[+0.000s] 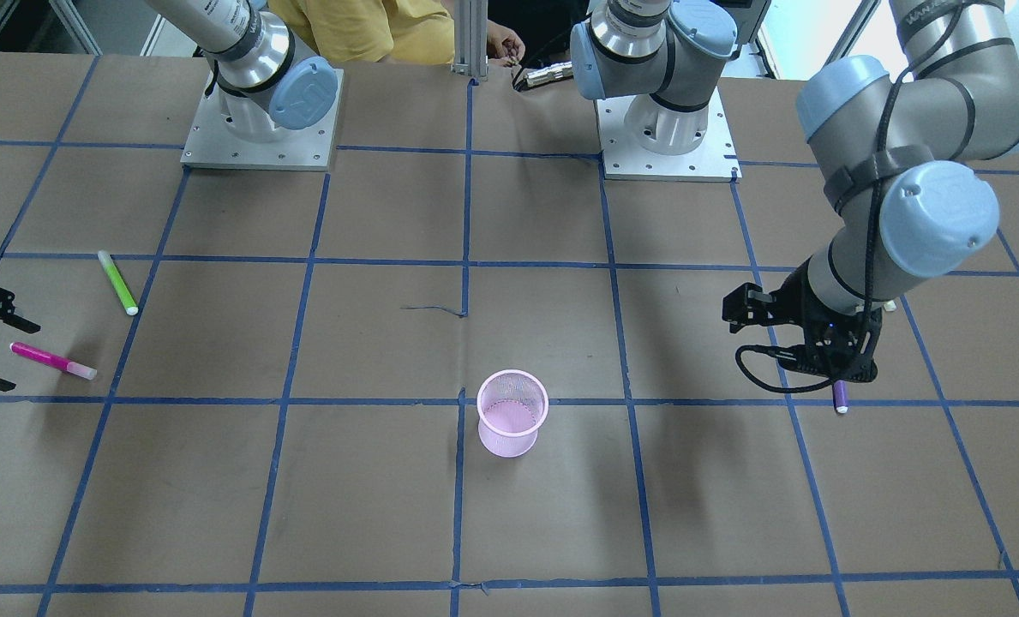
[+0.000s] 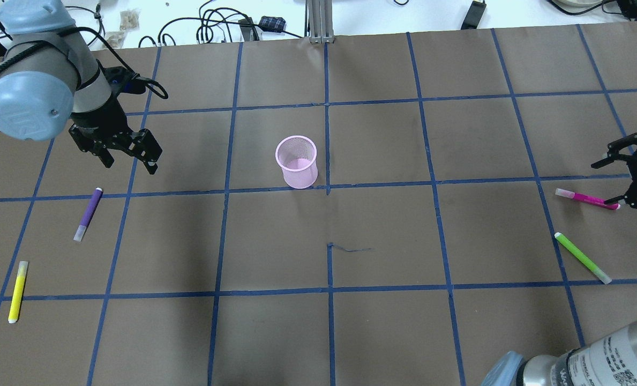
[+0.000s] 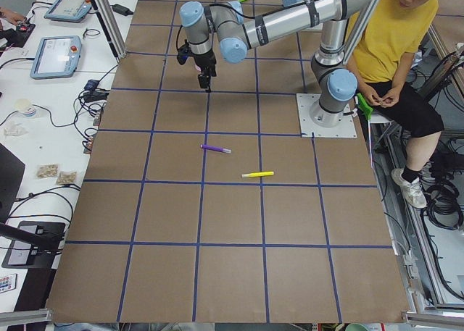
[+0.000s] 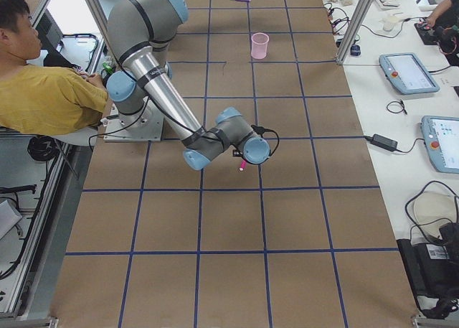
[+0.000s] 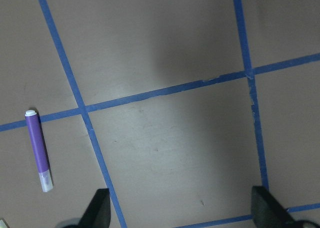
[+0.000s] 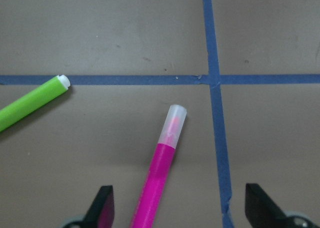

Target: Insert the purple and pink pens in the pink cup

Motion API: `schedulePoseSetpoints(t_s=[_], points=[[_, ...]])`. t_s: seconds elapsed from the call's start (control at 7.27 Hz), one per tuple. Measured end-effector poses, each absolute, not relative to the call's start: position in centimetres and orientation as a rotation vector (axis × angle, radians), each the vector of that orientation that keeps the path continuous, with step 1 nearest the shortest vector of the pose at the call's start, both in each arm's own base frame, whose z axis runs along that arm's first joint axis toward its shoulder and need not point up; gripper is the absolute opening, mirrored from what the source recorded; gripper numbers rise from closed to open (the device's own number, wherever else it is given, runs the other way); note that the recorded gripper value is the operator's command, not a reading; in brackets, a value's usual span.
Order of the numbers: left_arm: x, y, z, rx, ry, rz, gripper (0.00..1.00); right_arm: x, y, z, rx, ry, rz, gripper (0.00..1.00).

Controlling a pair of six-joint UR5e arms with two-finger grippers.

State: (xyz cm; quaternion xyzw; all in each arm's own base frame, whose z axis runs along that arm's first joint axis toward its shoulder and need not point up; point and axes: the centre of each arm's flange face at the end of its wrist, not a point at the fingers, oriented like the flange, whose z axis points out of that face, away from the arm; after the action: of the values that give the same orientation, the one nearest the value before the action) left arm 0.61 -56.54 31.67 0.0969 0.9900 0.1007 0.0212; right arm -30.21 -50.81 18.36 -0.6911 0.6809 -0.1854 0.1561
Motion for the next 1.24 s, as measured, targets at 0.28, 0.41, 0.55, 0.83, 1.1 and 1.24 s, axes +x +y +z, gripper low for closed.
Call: schedulePoseSetpoints(t_s=[0.28, 0.41, 0.55, 0.83, 1.1, 1.24], points=[[6.2, -57.6, 28.2, 0.371, 3.047, 0.366, 1.00, -31.4, -49.8, 16.4, -1.959, 1.932, -0.563, 0.90], [9.4, -57.5, 26.7, 0.374, 3.062, 0.400, 1.00, -31.7, -49.1, 15.5, -1.922, 1.937, -0.590, 0.82], [11.3, -57.4, 25.3, 0.365, 3.072, 0.423, 1.00, -31.9, -48.6, 15.0, -1.890, 1.947, -0.619, 0.67], [13.5, -58.2, 22.4, 0.352, 3.037, 0.413, 1.00, -31.9, -48.4, 14.7, -1.863, 1.959, -0.650, 0.28], [14.4, -58.5, 19.9, 0.353, 2.998, 0.457, 1.00, -31.9, -48.4, 14.7, -1.857, 1.961, -0.656, 0.13], [14.6, -58.6, 19.1, 0.358, 2.992, 0.474, 1.00, -31.9, -48.3, 14.7, -1.856, 1.961, -0.655, 0.07]])
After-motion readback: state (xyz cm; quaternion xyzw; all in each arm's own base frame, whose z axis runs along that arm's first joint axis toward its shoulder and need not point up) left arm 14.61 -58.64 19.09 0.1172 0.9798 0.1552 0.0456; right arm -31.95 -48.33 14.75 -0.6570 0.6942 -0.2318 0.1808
